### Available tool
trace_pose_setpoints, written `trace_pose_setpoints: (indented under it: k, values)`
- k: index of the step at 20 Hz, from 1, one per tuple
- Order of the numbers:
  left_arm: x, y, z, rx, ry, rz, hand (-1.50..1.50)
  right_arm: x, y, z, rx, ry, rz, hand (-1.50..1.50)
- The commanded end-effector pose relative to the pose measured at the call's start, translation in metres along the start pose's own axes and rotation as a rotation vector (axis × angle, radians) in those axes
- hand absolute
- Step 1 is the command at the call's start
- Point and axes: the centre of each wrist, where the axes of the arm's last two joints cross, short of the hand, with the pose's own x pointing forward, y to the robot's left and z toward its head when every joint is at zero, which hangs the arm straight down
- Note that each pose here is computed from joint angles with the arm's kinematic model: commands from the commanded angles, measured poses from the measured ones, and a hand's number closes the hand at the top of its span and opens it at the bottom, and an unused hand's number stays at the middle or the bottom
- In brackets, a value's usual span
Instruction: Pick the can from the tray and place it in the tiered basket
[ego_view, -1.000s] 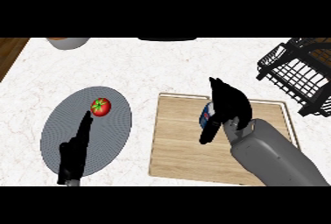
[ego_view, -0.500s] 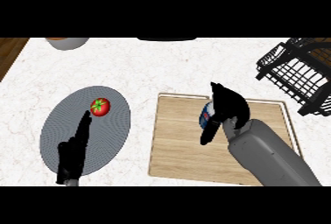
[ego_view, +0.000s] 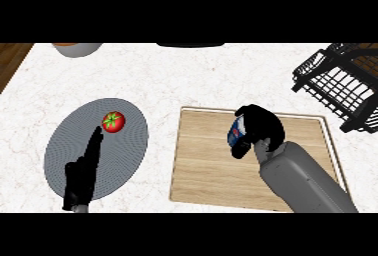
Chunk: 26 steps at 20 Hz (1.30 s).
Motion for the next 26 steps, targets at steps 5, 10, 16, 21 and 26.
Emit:
trace_pose_setpoints:
  k: [5, 10, 16, 21, 26]
  values:
    - [-0.015, 0.004, 0.002, -0.018, 0.051, -0.004, 0.00, 0.004, 0.016, -0.007, 0.019, 0.048, 0.066, 1.50]
    - [0.004, 0.010, 0.004, -0.010, 0.043, 0.000, 0.00, 0.003, 0.019, -0.016, -0.091, 0.003, 0.191, 1.50]
    - [-0.018, 0.014, 0.006, 0.036, 0.080, 0.015, 0.00, -0.098, -0.019, -0.025, -0.240, 0.117, 0.078, 1.50]
    - [-0.016, 0.013, 0.015, 0.061, 0.062, 0.022, 0.00, -0.214, -0.060, -0.023, -0.342, 0.274, -0.069, 1.50]
    - [-0.019, -0.001, 0.017, 0.077, 0.090, 0.018, 0.00, -0.229, -0.100, 0.020, -0.539, 0.206, -0.325, 1.50]
